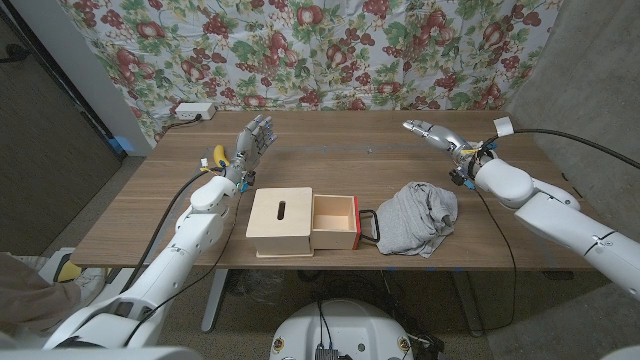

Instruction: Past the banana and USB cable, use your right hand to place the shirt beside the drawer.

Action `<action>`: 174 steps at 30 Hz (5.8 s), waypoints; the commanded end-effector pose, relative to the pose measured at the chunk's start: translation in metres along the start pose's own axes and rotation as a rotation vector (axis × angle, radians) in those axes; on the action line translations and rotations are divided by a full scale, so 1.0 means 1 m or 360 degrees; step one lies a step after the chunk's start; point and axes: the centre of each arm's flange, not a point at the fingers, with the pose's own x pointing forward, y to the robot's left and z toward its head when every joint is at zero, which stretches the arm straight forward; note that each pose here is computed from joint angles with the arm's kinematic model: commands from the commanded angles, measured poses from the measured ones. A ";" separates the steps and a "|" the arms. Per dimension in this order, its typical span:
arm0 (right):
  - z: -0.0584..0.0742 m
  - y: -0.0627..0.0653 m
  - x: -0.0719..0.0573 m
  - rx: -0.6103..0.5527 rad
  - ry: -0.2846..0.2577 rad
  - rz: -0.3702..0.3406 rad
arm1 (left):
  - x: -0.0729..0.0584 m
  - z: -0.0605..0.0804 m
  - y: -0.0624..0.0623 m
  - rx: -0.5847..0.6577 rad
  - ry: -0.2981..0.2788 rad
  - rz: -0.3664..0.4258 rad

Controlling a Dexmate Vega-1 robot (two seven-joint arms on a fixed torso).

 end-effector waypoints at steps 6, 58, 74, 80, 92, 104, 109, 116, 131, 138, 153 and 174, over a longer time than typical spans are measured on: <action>0.010 0.002 -0.014 -0.0211 0.0064 -0.0045 | -0.014 0.002 0.001 0.0009 0.0004 0.0020; 0.046 0.027 -0.053 -0.0547 0.0199 -0.0130 | -0.015 0.003 0.014 0.0032 0.0018 -0.0021; 0.051 0.036 -0.069 -0.0699 0.0292 -0.0132 | -0.011 0.005 0.009 0.0051 0.0041 -0.0087; 0.052 0.039 -0.072 -0.0773 0.0322 -0.0131 | -0.015 0.004 0.007 0.0045 0.0049 -0.0084; 0.052 0.042 -0.080 -0.0850 0.0377 -0.0132 | -0.019 0.003 0.006 0.0037 0.0053 -0.0076; 0.054 0.041 -0.087 -0.0912 0.0407 -0.0088 | -0.020 0.002 0.000 0.0040 0.0045 -0.0087; 0.054 0.043 -0.090 -0.0922 0.0418 -0.0060 | -0.022 0.001 0.000 0.0043 0.0051 -0.0079; 0.055 0.047 -0.094 -0.0917 0.0427 -0.0035 | -0.023 0.001 0.001 0.0045 0.0053 -0.0080; 0.055 0.058 -0.101 -0.0959 0.0461 0.0037 | -0.026 0.000 0.000 0.0040 0.0053 -0.0078; 0.052 0.064 -0.101 -0.0971 0.0481 0.0062 | -0.027 -0.001 0.000 0.0049 0.0063 -0.0092; 0.047 0.073 -0.106 -0.0965 0.0523 0.0103 | -0.027 -0.003 0.001 0.0054 0.0059 -0.0091; 0.042 0.080 -0.103 -0.0941 0.0550 0.0155 | -0.022 -0.006 0.003 0.0047 0.0077 -0.0098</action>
